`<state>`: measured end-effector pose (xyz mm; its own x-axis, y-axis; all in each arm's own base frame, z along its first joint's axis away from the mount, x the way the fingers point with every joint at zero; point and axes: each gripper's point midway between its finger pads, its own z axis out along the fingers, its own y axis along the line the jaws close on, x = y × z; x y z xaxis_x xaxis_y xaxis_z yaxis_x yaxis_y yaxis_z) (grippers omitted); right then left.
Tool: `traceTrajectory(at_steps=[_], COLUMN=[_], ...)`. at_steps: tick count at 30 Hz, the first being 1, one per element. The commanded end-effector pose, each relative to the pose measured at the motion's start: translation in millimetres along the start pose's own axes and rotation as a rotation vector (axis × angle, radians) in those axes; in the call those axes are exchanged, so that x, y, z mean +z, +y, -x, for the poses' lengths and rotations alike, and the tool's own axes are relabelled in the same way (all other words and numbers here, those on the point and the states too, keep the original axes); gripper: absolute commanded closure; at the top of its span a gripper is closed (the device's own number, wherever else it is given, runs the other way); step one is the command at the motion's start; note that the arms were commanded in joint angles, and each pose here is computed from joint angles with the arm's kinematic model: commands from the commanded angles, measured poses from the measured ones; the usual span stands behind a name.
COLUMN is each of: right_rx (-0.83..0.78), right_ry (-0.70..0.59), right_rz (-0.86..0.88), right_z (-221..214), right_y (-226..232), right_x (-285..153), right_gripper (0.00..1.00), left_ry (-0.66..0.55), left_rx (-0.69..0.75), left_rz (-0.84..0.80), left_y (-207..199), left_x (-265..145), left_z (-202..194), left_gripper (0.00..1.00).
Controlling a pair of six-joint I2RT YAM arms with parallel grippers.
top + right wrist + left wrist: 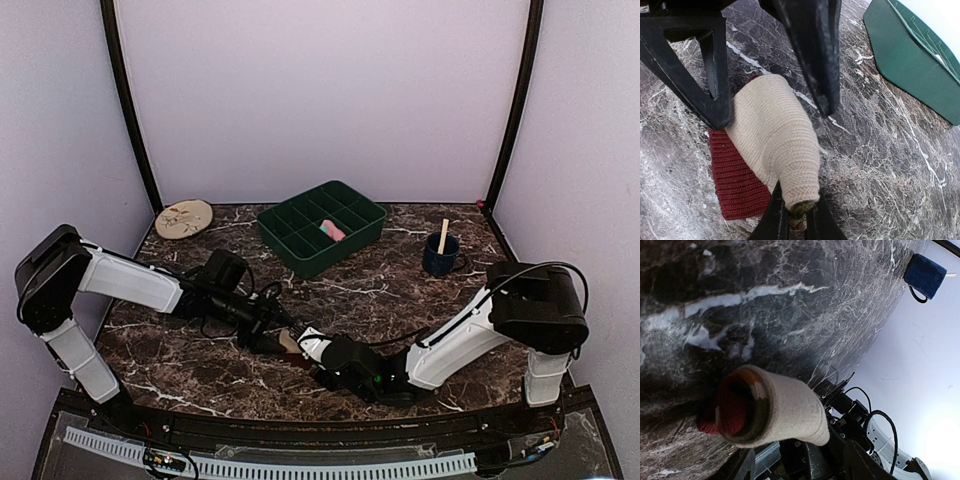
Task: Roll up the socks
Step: Roll the sock at the center of the board.
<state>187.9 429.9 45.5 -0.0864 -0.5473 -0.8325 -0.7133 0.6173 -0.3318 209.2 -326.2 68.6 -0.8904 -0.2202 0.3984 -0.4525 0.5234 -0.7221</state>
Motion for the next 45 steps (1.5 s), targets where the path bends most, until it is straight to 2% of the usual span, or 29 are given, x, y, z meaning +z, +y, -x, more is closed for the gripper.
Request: traceTrajectory(at_steps=[1, 9, 11, 14, 19, 23, 27, 35, 40, 45], right_rx=[0.002, -0.013, -0.016, -0.021, -0.026, -0.026, -0.025, 0.012, 0.073, 0.147], right_ry=[-0.041, -0.057, -0.058, -0.057, -0.056, -0.049, -0.048, -0.034, -0.004, 0.018], right_rz=[-0.003, 0.02, 0.022, 0.023, 0.03, 0.041, 0.049, 0.054, 0.085, 0.119], right_z=[8, 10, 10, 8, 4, -1, -4, -5, -7, -6], right_y=[6, 14, 15, 16, 17, 18, 18, 13, 10, 4], right_x=[-3, -4, -5, -5, -6, -6, -8, -10, -13, -21], right_gripper=[1.0, 1.0, 1.0, 1.0, 1.0, 1.0, 1.0, 1.0, 0.8, 0.57], left_ry=[0.01, 0.022, 0.025, 0.027, 0.028, 0.02, 0.022, -0.012, -0.06, -0.099], left_rx=[-0.028, -0.053, -0.056, -0.063, -0.073, -0.077, -0.081, -0.034, 0.046, 0.091], left_rz=[0.033, 0.065, 0.071, 0.082, 0.091, 0.097, 0.108, 0.209, 0.326, 0.371], left_y=[11, 23, 24, 28, 29, 28, 30, 40, 54, 70], left_x=[3, 11, 13, 16, 21, 22, 26, 27, 21, 17], left_z=[-1, 3, 5, 7, 10, 14, 16, 27, 37, 42], left_gripper=[0.37, 0.37, 0.39, 0.47, 0.76, 0.91, 1.0, 1.0, 1.0, 1.0])
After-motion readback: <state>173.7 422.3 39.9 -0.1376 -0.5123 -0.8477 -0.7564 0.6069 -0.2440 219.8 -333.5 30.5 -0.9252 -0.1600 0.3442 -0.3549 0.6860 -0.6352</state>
